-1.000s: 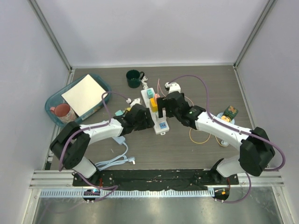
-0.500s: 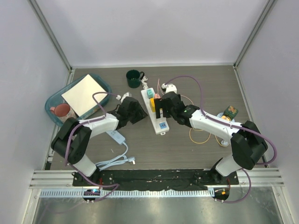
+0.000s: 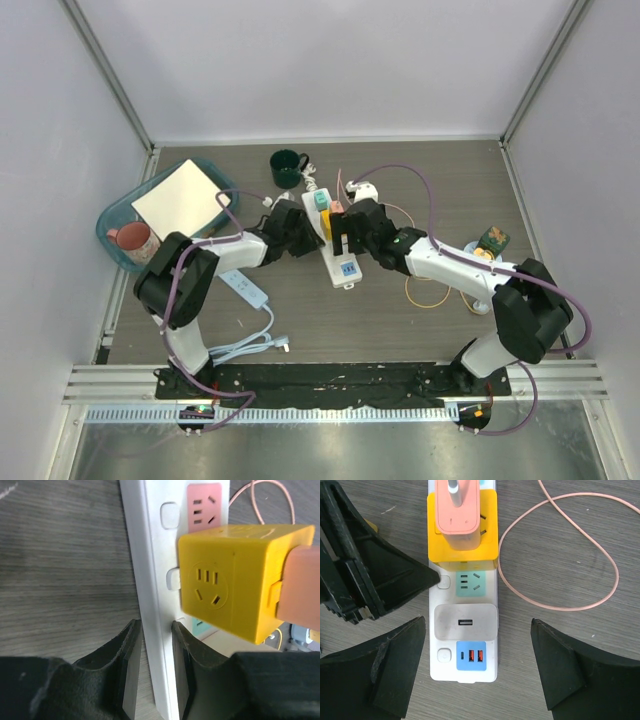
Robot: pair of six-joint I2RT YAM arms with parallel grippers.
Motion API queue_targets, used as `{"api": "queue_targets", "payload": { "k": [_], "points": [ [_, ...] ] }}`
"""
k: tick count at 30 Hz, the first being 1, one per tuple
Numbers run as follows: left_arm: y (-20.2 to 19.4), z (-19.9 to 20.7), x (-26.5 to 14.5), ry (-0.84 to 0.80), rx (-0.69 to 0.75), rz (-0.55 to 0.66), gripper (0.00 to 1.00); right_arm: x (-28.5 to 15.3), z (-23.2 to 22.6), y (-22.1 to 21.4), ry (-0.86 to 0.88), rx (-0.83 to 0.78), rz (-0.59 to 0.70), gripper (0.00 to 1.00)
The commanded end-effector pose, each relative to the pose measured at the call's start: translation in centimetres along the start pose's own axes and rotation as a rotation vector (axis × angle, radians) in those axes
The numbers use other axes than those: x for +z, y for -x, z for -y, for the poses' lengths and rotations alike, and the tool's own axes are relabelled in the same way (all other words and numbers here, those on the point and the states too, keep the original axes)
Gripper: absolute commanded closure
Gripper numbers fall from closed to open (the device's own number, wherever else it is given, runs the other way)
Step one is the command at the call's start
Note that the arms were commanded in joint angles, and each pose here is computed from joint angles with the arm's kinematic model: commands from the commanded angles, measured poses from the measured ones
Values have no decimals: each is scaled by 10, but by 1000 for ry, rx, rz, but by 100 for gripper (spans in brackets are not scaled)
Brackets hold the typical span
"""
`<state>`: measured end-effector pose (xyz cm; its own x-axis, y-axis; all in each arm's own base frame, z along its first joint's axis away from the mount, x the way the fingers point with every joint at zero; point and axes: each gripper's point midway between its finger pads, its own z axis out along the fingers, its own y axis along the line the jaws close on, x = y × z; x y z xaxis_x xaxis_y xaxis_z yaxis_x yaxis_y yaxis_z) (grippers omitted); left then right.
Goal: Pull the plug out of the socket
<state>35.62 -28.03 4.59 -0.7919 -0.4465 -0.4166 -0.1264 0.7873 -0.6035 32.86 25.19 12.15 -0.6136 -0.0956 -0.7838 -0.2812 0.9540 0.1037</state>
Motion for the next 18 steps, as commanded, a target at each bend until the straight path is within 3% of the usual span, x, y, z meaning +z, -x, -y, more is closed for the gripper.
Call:
{"api": "queue_targets", "payload": {
  "k": [1, 18],
  "points": [
    [2, 10, 7, -54, 16, 3, 66, 3, -3, 5, 10, 9, 27, 10],
    [-5, -13, 13, 13, -7, -3, 64, 37, 2, -16, -38, -41, -17, 12]
  ]
}}
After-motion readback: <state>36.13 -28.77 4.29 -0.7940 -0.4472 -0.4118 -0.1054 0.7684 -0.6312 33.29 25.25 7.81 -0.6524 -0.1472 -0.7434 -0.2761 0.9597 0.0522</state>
